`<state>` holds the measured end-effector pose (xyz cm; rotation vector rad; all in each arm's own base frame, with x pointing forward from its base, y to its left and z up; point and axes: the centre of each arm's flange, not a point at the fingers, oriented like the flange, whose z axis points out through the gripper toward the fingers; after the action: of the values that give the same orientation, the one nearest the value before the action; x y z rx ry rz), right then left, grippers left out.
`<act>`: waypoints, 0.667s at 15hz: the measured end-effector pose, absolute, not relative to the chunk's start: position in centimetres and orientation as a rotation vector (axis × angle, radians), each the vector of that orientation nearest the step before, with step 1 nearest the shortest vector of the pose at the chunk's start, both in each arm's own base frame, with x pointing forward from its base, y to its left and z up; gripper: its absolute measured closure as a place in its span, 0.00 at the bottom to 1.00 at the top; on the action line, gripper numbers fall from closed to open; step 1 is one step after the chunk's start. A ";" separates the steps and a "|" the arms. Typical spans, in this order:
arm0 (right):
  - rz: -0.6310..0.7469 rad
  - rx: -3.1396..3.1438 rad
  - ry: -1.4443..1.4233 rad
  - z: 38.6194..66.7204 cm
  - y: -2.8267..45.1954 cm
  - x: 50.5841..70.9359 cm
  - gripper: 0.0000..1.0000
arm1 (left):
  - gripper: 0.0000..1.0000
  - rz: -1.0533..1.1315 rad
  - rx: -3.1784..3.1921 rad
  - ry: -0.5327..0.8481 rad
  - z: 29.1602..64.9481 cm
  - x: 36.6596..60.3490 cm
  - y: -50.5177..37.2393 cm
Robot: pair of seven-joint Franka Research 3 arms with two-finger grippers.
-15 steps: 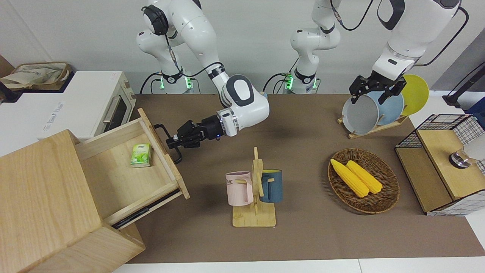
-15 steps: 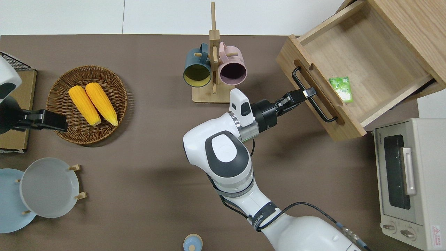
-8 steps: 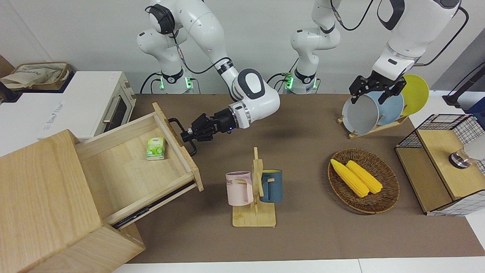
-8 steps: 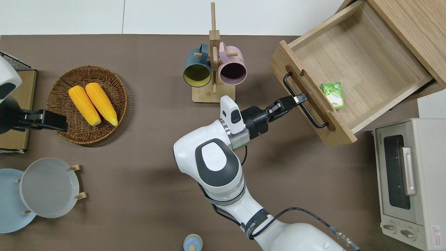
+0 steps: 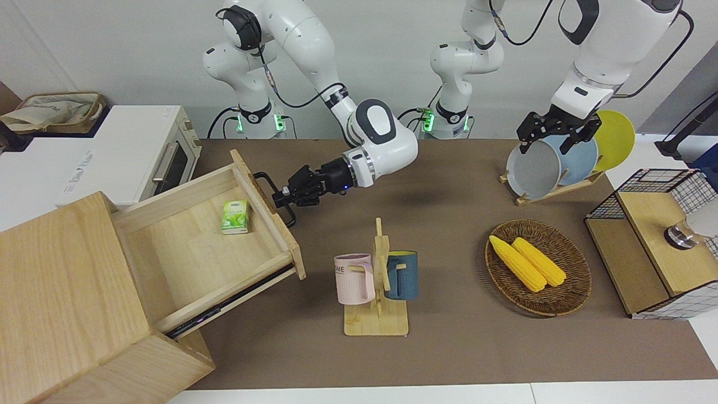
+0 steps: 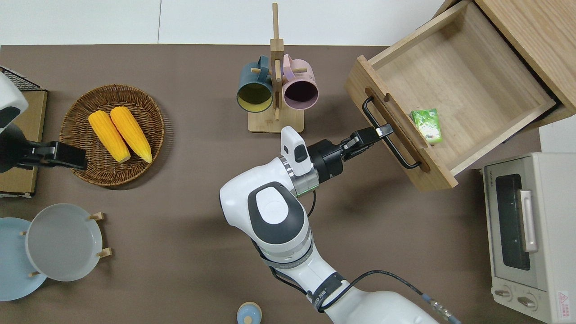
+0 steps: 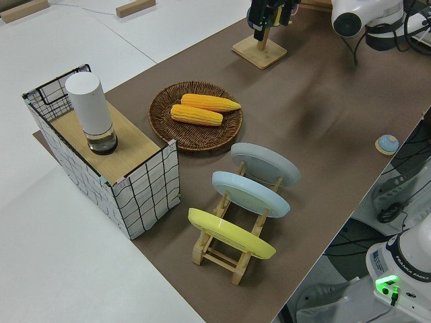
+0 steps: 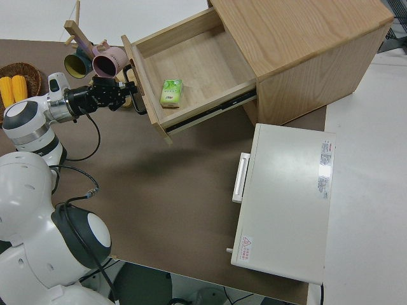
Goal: Slide drawer open with right arm
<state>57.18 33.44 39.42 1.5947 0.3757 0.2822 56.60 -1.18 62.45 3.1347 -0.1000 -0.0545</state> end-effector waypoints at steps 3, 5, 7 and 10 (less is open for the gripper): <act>0.289 1.596 0.389 39.3 33.9 57.1 0.74 | 0.00 -0.054 3.135 -0.100 62.5 56.6 -1.2; 0.303 1.596 0.403 39.2 34.9 56.7 0.57 | 0.00 -0.055 3.135 -0.100 62.5 56.6 -1.2; 0.310 1.596 0.409 39.2 35.5 56.5 0.32 | 0.00 -0.054 3.135 -0.100 62.5 56.6 -1.2; 0.311 1.596 0.408 39.2 35.4 56.6 0.03 | 0.00 -0.054 3.135 -0.100 62.5 56.6 -1.2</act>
<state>56.59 35.39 39.21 1.5964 0.4080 0.3112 56.60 -1.18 62.45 3.1347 -0.1000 -0.0545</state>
